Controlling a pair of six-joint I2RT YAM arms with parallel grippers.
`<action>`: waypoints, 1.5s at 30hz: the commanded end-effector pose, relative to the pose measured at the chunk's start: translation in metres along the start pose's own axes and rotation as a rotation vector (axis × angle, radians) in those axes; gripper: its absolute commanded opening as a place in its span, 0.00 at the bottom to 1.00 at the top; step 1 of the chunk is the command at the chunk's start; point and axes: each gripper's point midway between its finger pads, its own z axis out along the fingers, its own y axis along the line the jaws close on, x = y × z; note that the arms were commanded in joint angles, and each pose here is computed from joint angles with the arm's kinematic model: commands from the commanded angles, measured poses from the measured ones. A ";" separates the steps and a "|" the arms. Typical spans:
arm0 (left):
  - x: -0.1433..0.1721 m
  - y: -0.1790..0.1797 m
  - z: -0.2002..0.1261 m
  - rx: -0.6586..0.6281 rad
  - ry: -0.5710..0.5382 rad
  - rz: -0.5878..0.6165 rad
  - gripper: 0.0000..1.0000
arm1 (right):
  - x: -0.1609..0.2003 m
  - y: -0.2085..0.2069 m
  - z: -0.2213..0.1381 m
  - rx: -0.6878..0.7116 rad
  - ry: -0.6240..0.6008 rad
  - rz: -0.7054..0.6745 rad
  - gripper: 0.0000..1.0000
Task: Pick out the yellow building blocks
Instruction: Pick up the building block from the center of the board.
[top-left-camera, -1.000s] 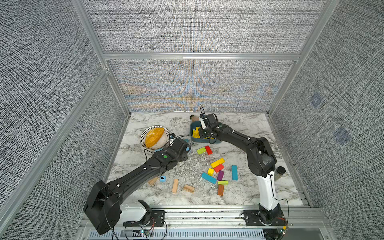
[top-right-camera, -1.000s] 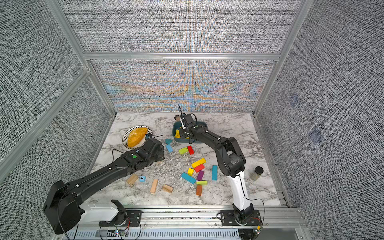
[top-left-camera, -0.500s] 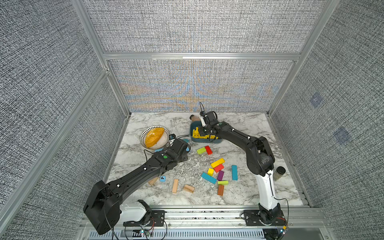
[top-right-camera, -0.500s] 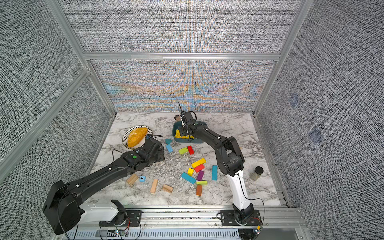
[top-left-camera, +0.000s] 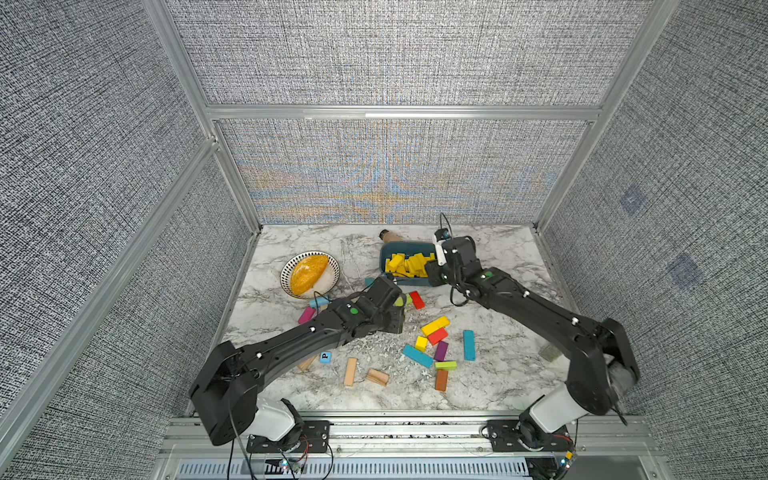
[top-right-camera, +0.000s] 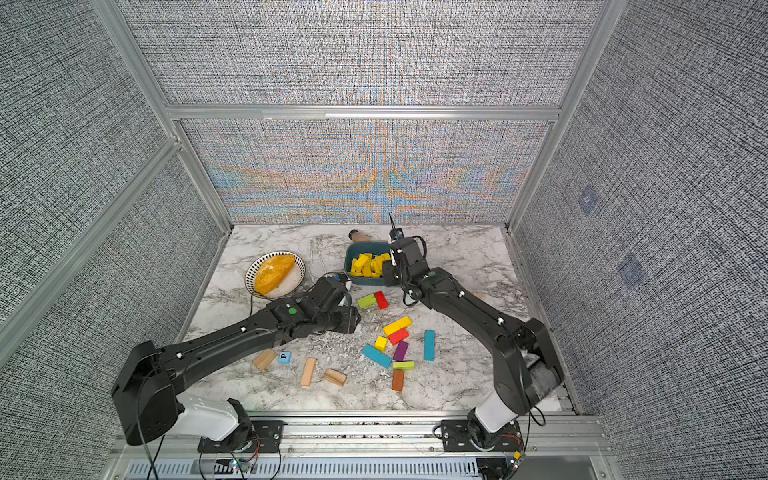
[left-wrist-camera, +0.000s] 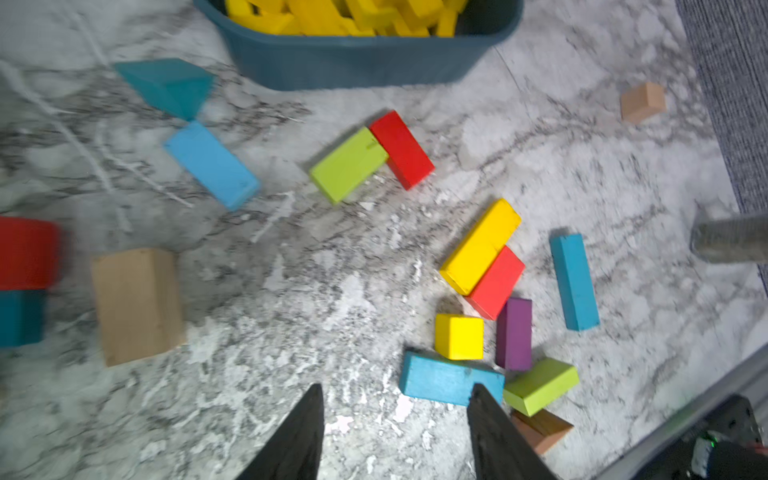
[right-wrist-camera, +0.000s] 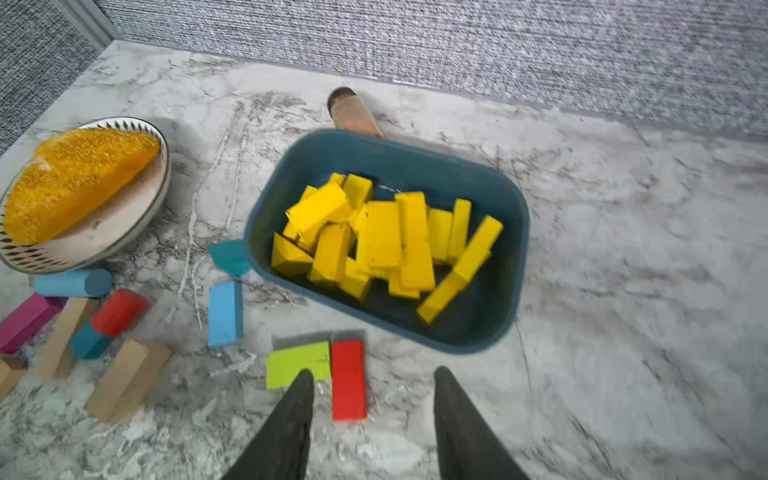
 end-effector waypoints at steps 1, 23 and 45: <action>0.033 -0.024 0.008 0.075 0.160 0.090 0.58 | 0.002 -0.027 -0.018 0.081 -0.078 0.099 0.48; 0.054 -0.043 0.073 -0.167 0.381 0.225 0.64 | 0.056 -0.087 -0.061 0.202 -0.094 0.208 0.48; 0.054 -0.040 0.112 -0.199 0.383 0.250 0.43 | 0.058 -0.093 -0.066 0.228 -0.084 0.208 0.48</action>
